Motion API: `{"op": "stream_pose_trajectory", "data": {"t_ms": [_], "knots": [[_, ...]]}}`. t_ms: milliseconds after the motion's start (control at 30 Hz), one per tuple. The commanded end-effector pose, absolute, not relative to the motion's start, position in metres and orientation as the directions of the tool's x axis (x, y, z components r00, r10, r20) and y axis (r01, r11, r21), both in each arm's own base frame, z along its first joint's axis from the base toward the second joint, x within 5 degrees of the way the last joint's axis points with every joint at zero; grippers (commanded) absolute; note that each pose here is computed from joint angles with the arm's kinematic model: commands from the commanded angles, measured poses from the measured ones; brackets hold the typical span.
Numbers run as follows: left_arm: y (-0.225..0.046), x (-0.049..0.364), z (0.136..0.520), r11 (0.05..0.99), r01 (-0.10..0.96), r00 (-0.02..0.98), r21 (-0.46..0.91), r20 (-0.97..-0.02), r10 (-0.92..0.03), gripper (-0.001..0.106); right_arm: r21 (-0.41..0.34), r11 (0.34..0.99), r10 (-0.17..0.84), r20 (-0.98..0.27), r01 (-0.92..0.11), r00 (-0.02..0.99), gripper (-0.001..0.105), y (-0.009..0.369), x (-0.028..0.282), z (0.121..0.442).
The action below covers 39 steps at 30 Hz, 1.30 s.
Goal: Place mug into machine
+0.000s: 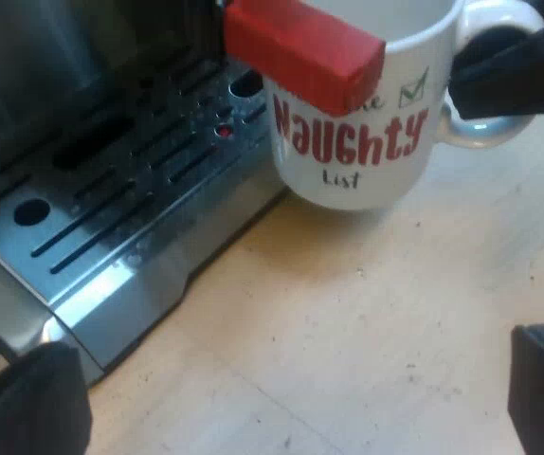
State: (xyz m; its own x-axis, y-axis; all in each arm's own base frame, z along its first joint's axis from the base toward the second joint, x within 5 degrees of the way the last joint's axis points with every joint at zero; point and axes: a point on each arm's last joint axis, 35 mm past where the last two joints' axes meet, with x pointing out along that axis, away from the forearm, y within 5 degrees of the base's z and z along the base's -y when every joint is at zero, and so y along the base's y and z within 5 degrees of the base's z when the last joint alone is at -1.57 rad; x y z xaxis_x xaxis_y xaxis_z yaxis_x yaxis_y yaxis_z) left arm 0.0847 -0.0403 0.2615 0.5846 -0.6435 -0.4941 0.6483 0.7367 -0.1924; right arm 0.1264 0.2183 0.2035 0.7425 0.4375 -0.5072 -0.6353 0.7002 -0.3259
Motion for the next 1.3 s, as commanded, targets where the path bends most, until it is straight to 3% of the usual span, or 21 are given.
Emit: {"op": "stream_pose_trajectory", "data": {"t_ms": [33, 267, 533, 700, 1300], "knots": [[-0.042, 0.086, 0.269, 0.727, 0.659, 0.599, -0.193, -0.450, -0.663, 0.091, -0.338, 0.727, 0.425, -0.463, -0.598, 0.778, 0.000, 0.218, 0.129, 0.213], [-0.043, 0.089, 0.277, 0.706, 0.680, 0.608, -0.200, -0.384, -0.695, 0.091, -0.341, 0.775, 0.359, -0.456, -0.532, 0.814, 0.000, 0.208, 0.144, 0.213], [-0.048, 0.105, 0.267, 0.711, 0.663, 0.579, -0.234, -0.443, -0.685, 0.091, -0.329, 0.762, 0.382, -0.466, -0.557, 0.798, 0.000, 0.203, 0.158, 0.212], [-0.052, 0.120, 0.265, 0.711, 0.664, 0.582, -0.231, -0.438, -0.686, 0.091, -0.332, 0.746, 0.430, -0.423, -0.578, 0.798, 0.000, 0.215, 0.165, 0.204], [-0.053, 0.124, 0.262, 0.712, 0.661, 0.575, -0.238, -0.449, -0.684, 0.091, -0.302, 0.775, 0.421, -0.408, -0.555, 0.810, 0.000, 0.248, 0.214, 0.190]]}}
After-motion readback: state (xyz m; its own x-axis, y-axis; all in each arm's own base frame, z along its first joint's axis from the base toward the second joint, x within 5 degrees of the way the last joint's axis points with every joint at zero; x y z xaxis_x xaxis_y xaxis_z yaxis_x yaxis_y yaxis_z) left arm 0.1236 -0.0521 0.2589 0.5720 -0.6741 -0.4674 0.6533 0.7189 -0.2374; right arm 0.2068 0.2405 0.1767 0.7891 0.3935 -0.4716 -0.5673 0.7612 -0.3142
